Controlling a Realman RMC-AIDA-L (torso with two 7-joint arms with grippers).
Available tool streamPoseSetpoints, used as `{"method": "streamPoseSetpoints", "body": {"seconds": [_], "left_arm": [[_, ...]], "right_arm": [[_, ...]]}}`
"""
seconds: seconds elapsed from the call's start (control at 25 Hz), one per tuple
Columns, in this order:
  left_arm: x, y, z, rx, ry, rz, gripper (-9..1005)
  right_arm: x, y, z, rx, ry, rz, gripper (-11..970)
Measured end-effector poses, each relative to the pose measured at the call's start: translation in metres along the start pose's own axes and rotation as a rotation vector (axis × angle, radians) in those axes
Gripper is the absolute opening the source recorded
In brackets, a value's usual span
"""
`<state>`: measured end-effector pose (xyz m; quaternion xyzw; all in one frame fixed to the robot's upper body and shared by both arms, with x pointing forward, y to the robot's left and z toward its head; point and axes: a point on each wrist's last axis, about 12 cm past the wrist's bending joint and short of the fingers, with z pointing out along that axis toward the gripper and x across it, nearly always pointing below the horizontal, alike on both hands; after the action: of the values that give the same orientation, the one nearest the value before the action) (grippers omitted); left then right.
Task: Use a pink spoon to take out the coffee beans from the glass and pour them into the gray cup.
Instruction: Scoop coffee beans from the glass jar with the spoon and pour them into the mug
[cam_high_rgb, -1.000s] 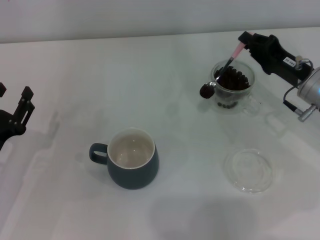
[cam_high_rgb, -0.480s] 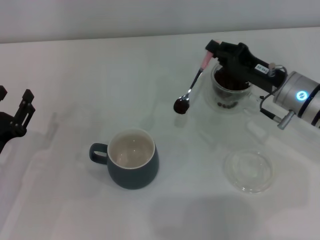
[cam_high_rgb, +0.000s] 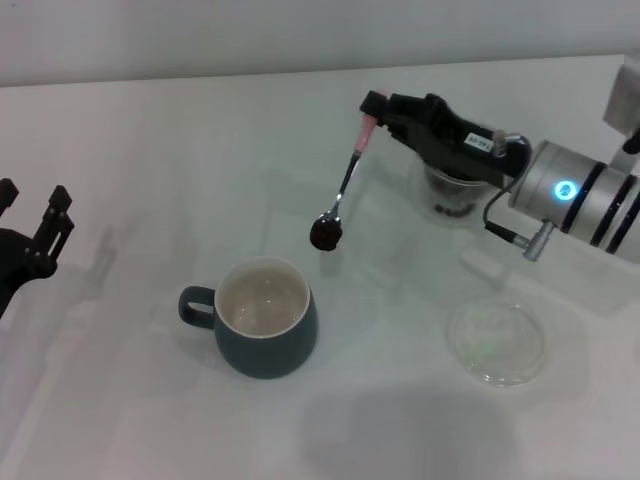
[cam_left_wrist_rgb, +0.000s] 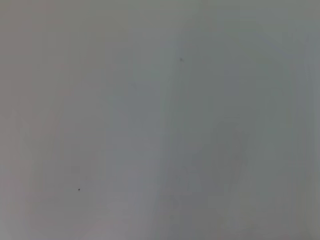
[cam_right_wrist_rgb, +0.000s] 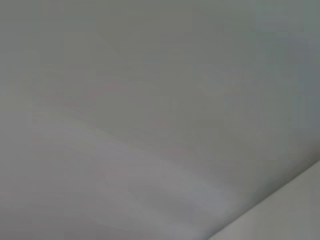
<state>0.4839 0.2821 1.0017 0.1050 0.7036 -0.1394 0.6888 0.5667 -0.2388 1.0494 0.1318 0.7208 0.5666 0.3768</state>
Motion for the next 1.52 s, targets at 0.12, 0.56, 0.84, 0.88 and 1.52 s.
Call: {"method": "streamPoseSetpoints", "body": {"seconds": [0.12, 0.56, 0.84, 0.88, 1.52], "left_arm": [[0.000, -0.001, 0.001, 0.003, -0.002, -0.002, 620], [0.000, -0.002, 0.001, 0.003, -0.002, -0.006, 621], [0.003, -0.001, -0.001, -0.006, 0.015, -0.009, 622], [0.003, -0.001, -0.002, -0.008, 0.016, -0.009, 622], [0.004, -0.002, -0.003, -0.015, 0.018, -0.016, 621]], "right_arm": [[0.003, 0.003, 0.006, -0.008, 0.027, -0.005, 142], [0.011, 0.009, 0.018, -0.024, 0.108, -0.035, 142], [0.014, 0.017, 0.030, -0.041, 0.170, -0.080, 142], [0.014, 0.018, 0.031, -0.044, 0.175, -0.089, 142], [0.018, 0.036, 0.048, -0.144, 0.287, -0.333, 141]]}}
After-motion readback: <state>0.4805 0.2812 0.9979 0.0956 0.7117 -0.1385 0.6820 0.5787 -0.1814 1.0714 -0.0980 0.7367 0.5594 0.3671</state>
